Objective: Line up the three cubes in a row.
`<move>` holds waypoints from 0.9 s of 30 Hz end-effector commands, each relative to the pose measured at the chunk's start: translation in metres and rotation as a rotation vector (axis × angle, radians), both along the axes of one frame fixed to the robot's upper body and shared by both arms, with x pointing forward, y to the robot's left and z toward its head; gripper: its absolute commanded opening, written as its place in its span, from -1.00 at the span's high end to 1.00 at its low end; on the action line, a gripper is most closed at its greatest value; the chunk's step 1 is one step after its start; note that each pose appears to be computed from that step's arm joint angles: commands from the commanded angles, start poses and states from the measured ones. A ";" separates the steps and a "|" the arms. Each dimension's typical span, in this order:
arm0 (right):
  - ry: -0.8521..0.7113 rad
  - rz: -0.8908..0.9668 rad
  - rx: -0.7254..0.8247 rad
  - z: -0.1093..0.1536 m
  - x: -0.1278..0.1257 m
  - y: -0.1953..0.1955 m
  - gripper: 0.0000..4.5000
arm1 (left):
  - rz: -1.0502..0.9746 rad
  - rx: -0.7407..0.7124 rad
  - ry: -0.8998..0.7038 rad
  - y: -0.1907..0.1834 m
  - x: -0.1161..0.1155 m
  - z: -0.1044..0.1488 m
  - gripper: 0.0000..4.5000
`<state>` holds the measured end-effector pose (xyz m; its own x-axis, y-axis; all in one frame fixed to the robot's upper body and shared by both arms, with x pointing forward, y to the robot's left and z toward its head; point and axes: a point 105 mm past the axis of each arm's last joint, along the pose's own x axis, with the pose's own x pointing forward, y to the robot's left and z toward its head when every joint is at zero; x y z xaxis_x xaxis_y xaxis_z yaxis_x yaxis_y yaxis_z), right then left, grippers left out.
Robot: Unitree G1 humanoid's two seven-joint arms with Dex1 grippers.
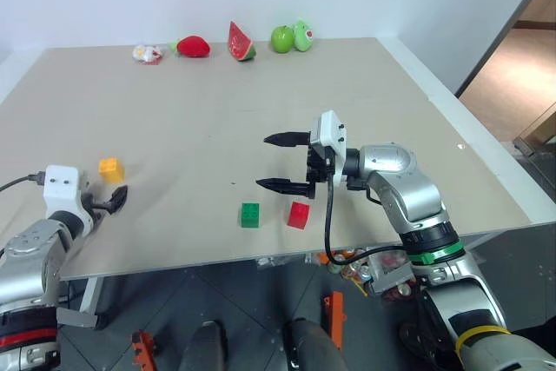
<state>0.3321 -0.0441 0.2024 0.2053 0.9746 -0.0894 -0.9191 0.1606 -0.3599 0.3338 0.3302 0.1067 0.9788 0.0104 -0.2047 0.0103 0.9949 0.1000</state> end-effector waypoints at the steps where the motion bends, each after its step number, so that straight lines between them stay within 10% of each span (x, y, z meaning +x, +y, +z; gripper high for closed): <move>1: -0.054 0.005 0.034 0.014 -0.006 -0.002 -1.00 | -0.003 0.013 -0.020 0.000 0.010 0.010 -0.98; 12: -0.060 -0.018 0.034 0.014 -0.004 -0.003 -1.00 | -0.025 -0.055 -0.044 -0.023 0.031 0.016 -0.98; 21: -0.050 -0.037 0.028 0.011 0.000 -0.007 -1.00 | 0.034 -0.064 -0.039 -0.011 0.026 0.013 0.35; 27: -0.033 -0.027 0.008 0.008 0.000 -0.009 -1.00 | -0.181 -0.014 -0.067 -0.045 0.024 0.023 0.40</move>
<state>0.3321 -0.0483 0.1997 0.2293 0.9687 -0.0951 -0.9154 0.1814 -0.3595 0.3578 0.3022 0.1088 0.9766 -0.0661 -0.2045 0.0763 0.9962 0.0424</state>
